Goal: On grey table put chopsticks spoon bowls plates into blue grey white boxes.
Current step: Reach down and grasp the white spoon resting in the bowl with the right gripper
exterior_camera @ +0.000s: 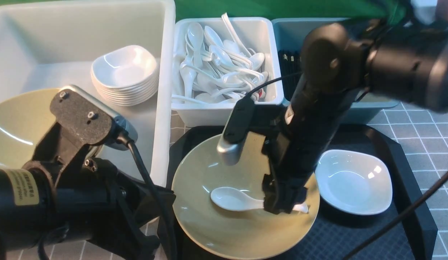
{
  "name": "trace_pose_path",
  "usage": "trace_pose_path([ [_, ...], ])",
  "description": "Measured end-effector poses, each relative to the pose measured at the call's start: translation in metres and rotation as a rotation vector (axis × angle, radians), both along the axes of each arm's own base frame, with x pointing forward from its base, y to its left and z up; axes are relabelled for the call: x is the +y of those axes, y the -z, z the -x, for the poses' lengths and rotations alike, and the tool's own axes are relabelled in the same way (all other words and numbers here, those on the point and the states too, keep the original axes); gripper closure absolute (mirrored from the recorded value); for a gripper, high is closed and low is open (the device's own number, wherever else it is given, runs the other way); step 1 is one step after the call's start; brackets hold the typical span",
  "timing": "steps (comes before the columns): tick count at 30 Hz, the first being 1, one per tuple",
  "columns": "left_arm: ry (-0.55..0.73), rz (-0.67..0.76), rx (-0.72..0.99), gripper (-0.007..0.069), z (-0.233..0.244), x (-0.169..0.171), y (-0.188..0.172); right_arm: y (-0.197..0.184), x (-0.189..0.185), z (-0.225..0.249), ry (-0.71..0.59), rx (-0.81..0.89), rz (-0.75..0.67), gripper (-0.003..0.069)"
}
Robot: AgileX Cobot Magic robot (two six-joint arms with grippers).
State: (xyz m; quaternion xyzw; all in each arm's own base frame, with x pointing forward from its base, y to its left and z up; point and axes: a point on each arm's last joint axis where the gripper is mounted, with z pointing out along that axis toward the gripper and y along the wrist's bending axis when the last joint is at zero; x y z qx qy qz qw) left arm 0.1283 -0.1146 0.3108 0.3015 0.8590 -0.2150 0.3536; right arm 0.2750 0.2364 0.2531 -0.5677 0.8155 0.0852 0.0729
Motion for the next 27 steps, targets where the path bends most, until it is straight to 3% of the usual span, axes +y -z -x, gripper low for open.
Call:
trace_pose_path([
  [14,0.050,-0.045,0.000,0.0634,0.003,0.001,0.002,0.061,0.009,-0.019,-0.055,0.053,0.115,0.0222],
  [17,0.051,-0.046,-0.003,0.0634,0.003,0.001,0.002,0.062,0.009,-0.019,-0.046,0.051,0.114,0.0278],
  [20,0.050,-0.042,-0.010,0.0634,0.002,0.001,0.002,0.057,0.011,-0.021,-0.032,0.053,0.113,0.0417],
  [21,0.050,-0.042,-0.012,0.0634,0.002,0.001,0.002,0.057,0.011,-0.021,-0.032,0.052,0.113,0.0428],
  [22,0.047,-0.036,-0.024,0.0634,0.001,0.000,0.001,0.050,0.013,-0.023,-0.029,0.050,0.110,0.0503],
  [27,0.026,0.002,-0.053,0.0634,-0.002,-0.001,-0.003,0.020,0.022,-0.034,0.008,-0.020,0.075,0.0505],
])
